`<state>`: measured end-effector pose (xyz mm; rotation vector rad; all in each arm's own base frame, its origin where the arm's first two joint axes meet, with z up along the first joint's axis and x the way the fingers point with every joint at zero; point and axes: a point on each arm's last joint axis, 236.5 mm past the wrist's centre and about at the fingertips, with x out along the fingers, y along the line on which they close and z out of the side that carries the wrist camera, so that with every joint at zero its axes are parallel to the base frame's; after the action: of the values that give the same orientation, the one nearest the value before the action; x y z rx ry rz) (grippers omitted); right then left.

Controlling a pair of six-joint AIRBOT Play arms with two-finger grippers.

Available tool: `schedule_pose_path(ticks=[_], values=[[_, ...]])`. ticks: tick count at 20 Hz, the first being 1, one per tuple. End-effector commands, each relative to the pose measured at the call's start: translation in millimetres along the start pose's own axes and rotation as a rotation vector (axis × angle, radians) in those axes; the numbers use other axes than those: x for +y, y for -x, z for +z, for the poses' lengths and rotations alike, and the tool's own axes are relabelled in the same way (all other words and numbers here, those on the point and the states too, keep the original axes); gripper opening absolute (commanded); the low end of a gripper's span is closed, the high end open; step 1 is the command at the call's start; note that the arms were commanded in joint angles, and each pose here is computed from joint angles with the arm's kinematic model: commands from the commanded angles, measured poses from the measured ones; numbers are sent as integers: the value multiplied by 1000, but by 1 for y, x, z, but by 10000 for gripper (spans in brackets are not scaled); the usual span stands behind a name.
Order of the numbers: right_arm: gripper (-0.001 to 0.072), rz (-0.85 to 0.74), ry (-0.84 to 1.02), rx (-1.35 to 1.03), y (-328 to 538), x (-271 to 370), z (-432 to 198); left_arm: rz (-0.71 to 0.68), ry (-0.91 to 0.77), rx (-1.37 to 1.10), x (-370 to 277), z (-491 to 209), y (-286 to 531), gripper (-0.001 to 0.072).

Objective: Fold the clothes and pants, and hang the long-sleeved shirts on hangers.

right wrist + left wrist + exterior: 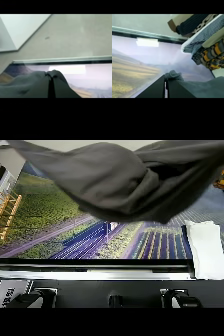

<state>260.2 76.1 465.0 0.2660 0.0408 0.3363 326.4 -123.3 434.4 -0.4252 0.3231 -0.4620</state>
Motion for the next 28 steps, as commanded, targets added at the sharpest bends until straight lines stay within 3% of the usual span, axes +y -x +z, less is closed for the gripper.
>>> schedule_pose_path(ticks=[1,8,14,20,24,28], values=[[31,31,-63,-36,16,14,9,32,62,25,-8,-13,34,13],[31,12,-202,173,-56,-19,-42,329,177,127,83,-45,5,13],[31,30,-291,276,-101,-35,-74,335,232,223,106,-70,-40,14],[31,99,-302,293,-78,-7,-70,275,200,224,80,-71,-33,14],[31,146,-219,114,-27,24,-21,245,165,162,55,-60,5,14],[31,159,-199,-99,1,34,29,307,167,51,57,-41,43,14]])
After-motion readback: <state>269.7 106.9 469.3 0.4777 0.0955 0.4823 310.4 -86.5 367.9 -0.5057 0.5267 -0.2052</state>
